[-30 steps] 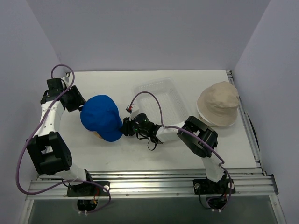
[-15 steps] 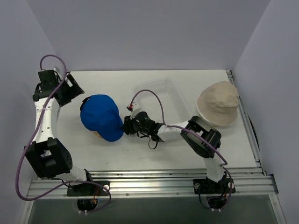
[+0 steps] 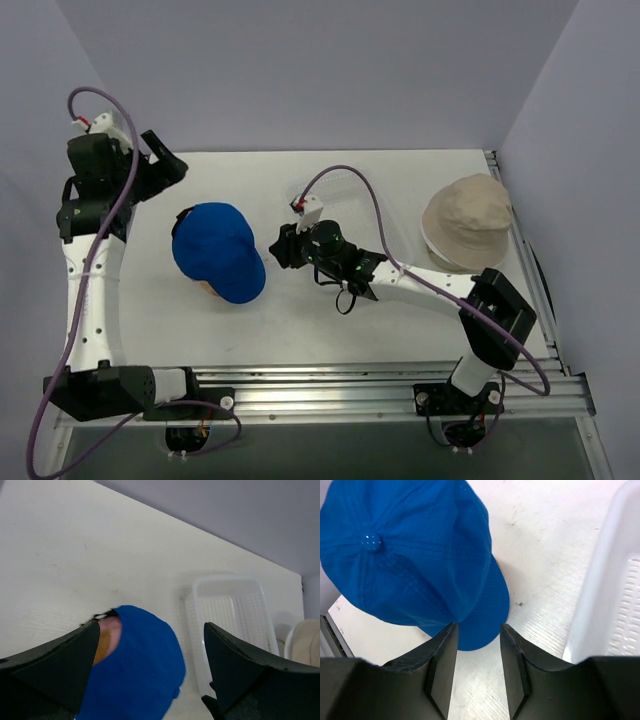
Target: Stack the hats
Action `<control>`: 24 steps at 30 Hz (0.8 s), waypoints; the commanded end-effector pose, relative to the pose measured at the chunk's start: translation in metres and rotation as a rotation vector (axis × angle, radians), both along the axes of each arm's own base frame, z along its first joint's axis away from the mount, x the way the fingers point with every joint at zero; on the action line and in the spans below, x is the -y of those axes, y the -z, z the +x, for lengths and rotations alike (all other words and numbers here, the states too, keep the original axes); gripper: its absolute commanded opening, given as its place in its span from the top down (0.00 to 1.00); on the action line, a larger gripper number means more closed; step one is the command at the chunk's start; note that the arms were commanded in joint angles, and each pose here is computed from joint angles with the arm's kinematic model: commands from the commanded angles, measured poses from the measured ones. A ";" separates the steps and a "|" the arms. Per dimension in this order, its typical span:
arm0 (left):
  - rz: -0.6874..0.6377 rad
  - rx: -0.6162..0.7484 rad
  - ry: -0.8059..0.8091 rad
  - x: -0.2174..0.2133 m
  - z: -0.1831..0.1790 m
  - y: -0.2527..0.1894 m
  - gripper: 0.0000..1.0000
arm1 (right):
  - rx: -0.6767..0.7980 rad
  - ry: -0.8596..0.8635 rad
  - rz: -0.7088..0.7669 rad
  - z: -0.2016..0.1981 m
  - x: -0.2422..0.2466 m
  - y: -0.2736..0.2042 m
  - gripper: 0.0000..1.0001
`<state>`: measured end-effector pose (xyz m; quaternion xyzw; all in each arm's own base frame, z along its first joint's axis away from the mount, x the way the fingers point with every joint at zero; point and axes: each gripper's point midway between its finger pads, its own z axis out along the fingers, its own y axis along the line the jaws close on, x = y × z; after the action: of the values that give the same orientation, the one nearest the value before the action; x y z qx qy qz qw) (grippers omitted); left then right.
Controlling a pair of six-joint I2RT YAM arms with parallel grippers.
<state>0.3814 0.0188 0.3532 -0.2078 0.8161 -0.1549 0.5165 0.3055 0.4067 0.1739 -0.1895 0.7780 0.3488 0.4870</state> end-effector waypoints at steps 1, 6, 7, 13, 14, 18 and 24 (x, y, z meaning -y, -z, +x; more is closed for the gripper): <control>0.057 0.081 0.156 0.070 -0.023 -0.025 0.06 | 0.039 0.087 -0.037 0.000 0.024 -0.036 0.64; 0.088 0.188 0.315 0.139 -0.051 -0.039 0.06 | 0.049 0.217 -0.027 -0.018 0.069 -0.084 0.15; 0.099 0.198 0.342 0.147 -0.060 -0.039 0.06 | 0.059 0.274 -0.026 -0.018 0.081 -0.091 0.10; 0.079 0.265 0.501 0.196 -0.089 -0.037 0.06 | 0.088 0.427 -0.048 -0.027 0.138 -0.130 0.00; 0.072 0.274 0.514 0.201 -0.090 -0.032 0.06 | 0.090 0.436 -0.068 -0.029 0.142 -0.132 0.00; 0.042 0.320 0.625 0.224 -0.110 -0.025 0.06 | 0.104 0.495 -0.038 -0.027 0.155 -0.147 0.00; -0.032 0.368 0.680 0.232 -0.125 -0.018 0.06 | 0.153 0.604 0.030 -0.025 0.179 -0.150 0.00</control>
<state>0.2631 -0.2059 0.3332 0.0887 0.7848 -0.3185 0.5242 0.2760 0.2513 0.3118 -0.0224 0.7756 0.2034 0.5971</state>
